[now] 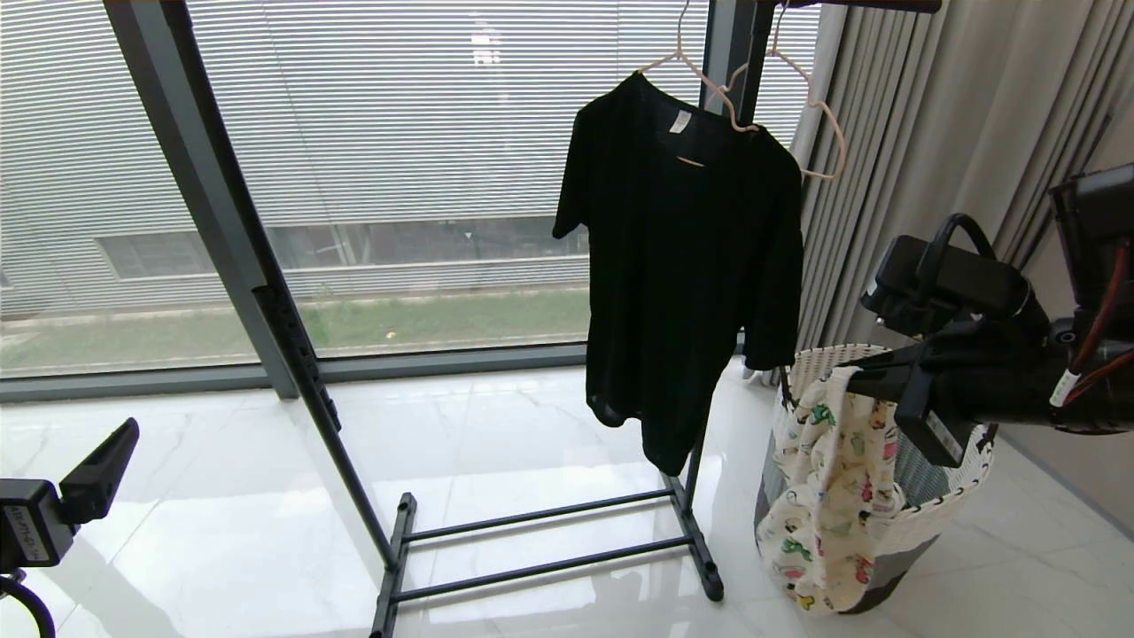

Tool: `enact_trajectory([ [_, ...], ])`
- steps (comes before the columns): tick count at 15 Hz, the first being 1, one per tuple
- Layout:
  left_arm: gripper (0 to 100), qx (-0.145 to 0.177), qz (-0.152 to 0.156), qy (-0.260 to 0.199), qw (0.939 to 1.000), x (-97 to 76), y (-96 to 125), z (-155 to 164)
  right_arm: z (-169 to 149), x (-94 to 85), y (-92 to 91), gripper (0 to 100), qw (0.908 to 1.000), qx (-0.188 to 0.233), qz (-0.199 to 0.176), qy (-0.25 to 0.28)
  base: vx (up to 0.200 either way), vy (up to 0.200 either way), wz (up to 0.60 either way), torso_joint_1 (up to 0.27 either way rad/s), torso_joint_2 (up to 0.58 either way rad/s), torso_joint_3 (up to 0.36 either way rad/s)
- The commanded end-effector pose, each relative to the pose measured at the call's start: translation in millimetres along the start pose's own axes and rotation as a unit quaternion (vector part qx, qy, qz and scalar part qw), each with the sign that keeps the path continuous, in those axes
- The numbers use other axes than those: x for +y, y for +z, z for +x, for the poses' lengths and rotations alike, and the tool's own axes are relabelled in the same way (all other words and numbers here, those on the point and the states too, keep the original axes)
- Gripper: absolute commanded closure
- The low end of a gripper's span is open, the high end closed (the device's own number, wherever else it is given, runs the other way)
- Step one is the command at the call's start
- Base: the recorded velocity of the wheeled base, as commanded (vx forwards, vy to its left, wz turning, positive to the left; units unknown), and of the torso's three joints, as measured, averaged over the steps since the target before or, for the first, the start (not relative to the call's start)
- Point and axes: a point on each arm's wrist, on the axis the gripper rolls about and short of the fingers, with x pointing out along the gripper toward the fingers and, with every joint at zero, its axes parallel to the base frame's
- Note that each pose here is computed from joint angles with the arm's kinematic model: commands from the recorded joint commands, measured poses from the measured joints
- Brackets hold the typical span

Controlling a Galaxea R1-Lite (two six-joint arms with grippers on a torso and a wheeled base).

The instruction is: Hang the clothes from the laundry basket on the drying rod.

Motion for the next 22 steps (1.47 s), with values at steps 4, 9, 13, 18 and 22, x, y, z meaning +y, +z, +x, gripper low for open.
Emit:
enact_trajectory([
  [4, 0, -0.026, 0.004, -0.153, 0.9879, -14.1, -3.6, 2.0, -2.7, -1.7, 7.5, 100, 0.9999, -0.015, -0.003, -0.001, 0.000, 0.000, 0.00, 0.000, 0.00, 0.000],
  [9, 0, -0.008, -0.091, -0.337, 0.9371, -73.3, 31.3, 22.6, -4.5, 1.9, 27.1, 100, 0.9985, -0.050, -0.017, 0.012, 0.000, 0.000, 0.00, 0.000, 0.00, 0.000],
  [13, 0, 0.030, -0.049, -0.460, 0.8858, -144.8, 31.5, -9.1, -5.2, 5.5, 29.7, 100, 0.9980, -0.057, -0.021, 0.017, 0.000, 0.000, 0.00, 0.000, 0.00, 0.000],
  [18, 0, 0.039, 0.008, -0.599, 0.7996, -219.1, 37.7, -62.3, -5.1, 21.2, 37.6, 100, 0.9958, -0.071, -0.037, 0.043, 0.000, 0.000, 0.00, 0.000, 0.00, 0.000],
  [22, 0, 0.050, -0.058, -0.604, 0.7933, -278.5, 70.6, -82.5, -7.2, 24.8, 39.8, 100, 0.9950, -0.078, -0.041, 0.048, 0.000, 0.000, 0.00, 0.000, 0.00, 0.000],
])
